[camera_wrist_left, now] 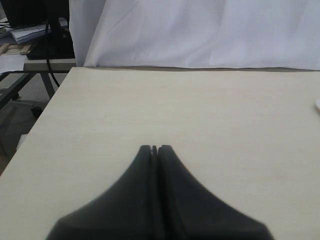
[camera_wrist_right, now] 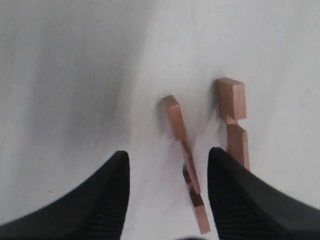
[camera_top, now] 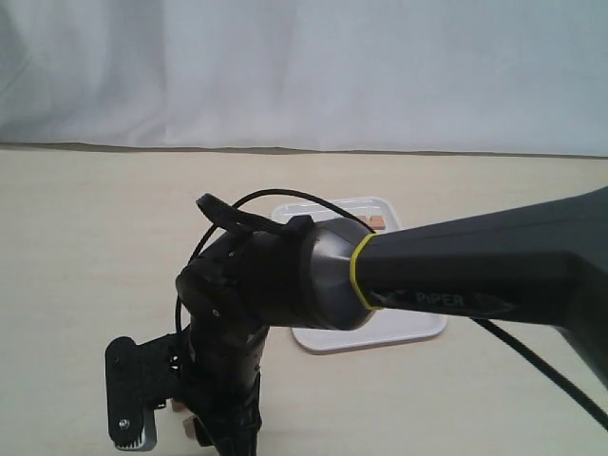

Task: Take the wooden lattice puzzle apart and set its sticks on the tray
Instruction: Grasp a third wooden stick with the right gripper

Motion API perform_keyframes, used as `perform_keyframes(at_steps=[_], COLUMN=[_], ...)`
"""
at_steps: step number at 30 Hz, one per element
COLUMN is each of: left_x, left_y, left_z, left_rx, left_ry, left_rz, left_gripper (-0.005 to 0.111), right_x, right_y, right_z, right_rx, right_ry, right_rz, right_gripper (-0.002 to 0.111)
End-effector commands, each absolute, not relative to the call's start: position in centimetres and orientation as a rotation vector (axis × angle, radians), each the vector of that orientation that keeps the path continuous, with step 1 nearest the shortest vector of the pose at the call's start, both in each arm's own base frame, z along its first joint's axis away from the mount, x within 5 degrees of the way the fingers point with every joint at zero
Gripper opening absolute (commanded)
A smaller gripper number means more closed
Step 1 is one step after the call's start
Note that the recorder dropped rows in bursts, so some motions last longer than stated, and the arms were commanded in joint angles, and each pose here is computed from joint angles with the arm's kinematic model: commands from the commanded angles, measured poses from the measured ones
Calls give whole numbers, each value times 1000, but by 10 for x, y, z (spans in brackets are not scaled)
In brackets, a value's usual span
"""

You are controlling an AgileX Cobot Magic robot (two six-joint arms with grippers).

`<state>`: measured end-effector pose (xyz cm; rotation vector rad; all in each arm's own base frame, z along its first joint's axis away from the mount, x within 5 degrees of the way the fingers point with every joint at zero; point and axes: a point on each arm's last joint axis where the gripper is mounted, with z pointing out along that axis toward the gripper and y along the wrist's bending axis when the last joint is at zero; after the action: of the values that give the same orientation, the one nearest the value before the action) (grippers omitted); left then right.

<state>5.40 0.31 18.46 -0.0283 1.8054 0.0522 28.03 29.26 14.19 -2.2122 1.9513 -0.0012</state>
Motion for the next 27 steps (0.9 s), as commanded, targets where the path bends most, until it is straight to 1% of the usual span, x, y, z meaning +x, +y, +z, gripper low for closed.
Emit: perform_keyframes(at_steps=[1,10,19,21,27], left_x=[54,54,54,54,54], left_y=[3,3,3,3,3], left_z=[185,185,185,185,185], left_rx=[-29,-29,-29,-29,-29], left_ry=[1792,1792,1792,1792,1792], left_rz=[49,49,49,49,49], left_gripper=[0,0,0,0,0], right_x=[281,282,283,283,283], right_y=[292,292,293,293,293], right_z=[141,129,128,128,121], right_rx=[-2223,-2248,-2243,-2241,-2253], right_ry=[1920,1931,1926,1925,1932], right_rz=[-26,-33,-33,-33,-35], right_gripper=[39,38,38,34,12])
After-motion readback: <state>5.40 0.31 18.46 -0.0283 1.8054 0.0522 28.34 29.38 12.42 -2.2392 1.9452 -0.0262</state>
